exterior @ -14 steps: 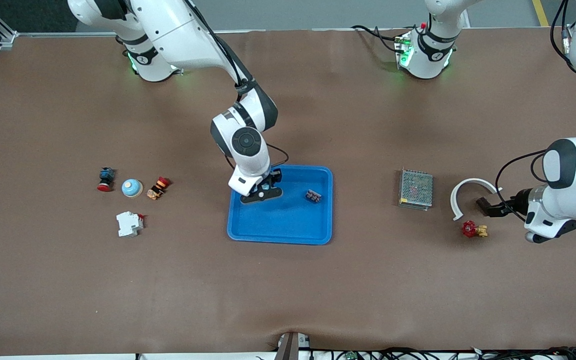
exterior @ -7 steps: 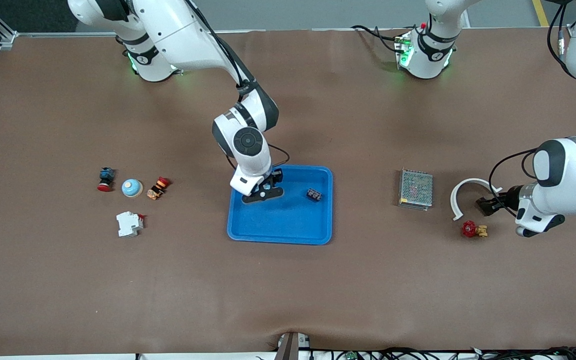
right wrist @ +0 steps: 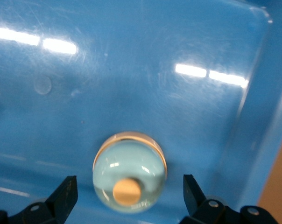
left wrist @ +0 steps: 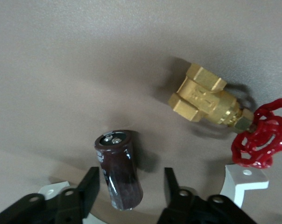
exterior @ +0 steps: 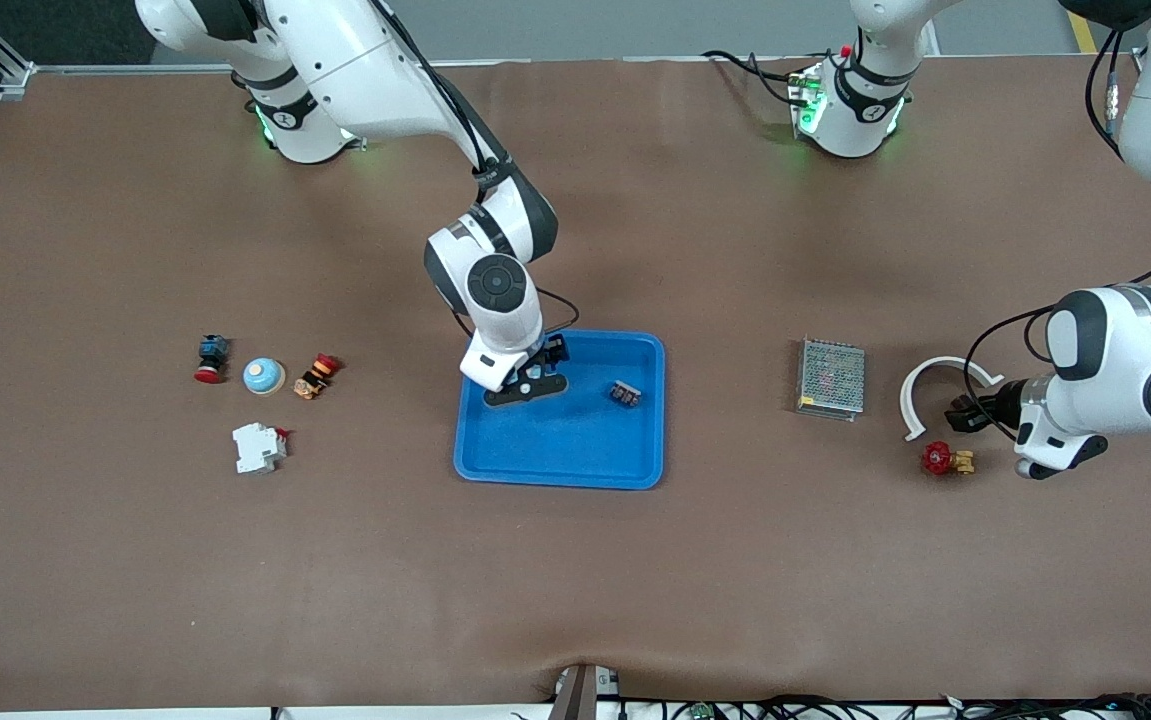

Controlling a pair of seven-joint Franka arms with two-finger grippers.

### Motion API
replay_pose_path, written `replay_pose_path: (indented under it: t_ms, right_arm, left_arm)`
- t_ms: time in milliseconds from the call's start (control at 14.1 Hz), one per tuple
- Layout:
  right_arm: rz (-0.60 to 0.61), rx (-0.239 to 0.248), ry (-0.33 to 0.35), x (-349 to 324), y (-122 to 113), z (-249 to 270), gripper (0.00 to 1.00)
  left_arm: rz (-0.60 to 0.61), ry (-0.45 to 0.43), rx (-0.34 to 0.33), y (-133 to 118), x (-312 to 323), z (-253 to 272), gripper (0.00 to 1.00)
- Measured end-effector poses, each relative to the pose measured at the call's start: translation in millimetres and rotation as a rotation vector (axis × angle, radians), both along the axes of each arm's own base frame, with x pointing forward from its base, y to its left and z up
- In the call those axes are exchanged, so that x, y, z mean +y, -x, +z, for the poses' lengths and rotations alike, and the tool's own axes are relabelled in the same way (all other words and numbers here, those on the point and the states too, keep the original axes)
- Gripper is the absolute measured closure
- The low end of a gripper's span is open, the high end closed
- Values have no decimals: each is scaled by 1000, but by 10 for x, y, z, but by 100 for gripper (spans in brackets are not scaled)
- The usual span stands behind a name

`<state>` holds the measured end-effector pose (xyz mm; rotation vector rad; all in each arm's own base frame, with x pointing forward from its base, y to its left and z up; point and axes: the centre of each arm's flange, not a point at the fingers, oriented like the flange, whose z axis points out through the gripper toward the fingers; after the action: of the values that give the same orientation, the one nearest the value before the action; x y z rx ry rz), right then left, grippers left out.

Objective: Place electrolytic capacitor and blue bell in tray
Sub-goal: 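Lower the bell into the tray with the right gripper while the left grasps a capacitor, then reach the right gripper to the second bell while the left carries the capacitor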

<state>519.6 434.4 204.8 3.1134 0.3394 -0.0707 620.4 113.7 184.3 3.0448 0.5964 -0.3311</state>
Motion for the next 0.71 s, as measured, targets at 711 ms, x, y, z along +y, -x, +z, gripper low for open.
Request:
replay_pose_path:
  t_ms: [711]
  right_arm:
    - [145, 49, 60, -1236, -224, 1631, 0]
  left_arm:
    - [20, -24, -69, -178, -80, 508, 68]
